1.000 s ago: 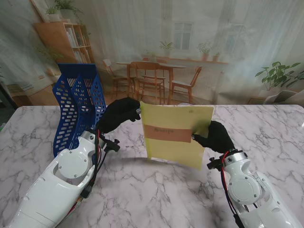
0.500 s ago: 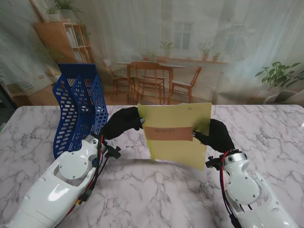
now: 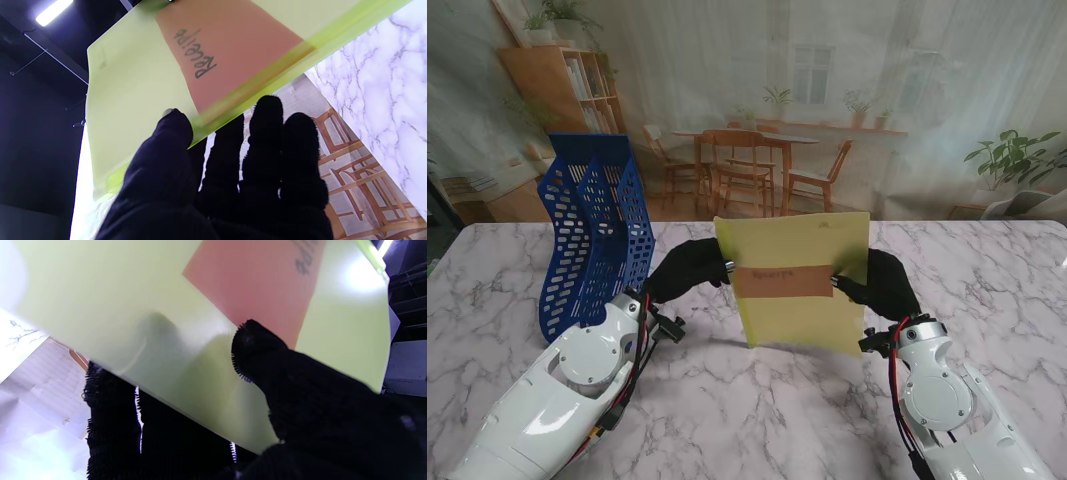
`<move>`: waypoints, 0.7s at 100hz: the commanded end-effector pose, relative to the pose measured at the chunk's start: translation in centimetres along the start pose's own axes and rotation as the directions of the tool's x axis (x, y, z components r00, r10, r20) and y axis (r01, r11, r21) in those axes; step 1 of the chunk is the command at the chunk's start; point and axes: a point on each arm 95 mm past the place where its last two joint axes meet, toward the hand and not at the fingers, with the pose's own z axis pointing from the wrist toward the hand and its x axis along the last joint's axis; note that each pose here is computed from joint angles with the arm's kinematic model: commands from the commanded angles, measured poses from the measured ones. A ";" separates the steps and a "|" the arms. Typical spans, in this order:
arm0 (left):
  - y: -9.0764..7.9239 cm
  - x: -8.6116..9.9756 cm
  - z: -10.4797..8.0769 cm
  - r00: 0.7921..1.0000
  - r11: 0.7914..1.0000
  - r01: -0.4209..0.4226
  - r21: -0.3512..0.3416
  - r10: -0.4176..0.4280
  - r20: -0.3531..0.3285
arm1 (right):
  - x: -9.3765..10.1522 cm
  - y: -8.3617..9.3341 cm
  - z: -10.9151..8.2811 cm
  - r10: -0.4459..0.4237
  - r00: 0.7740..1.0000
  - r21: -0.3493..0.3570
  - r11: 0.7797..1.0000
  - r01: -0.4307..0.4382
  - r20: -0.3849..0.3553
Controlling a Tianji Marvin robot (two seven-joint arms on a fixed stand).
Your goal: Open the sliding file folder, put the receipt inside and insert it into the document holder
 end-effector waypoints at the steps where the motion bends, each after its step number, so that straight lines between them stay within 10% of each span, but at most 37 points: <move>1: 0.2 0.4 0.3 1.000 1.000 -0.005 -0.006 0.004 -0.012 | -0.2 -0.1 -0.1 -0.022 1.000 0.007 1.000 0.022 -0.008; 70: -1.6 2.9 1.0 0.996 0.998 -0.042 0.057 0.046 -0.073 | -0.9 0.0 -0.1 -0.127 0.991 0.061 0.990 0.130 -0.053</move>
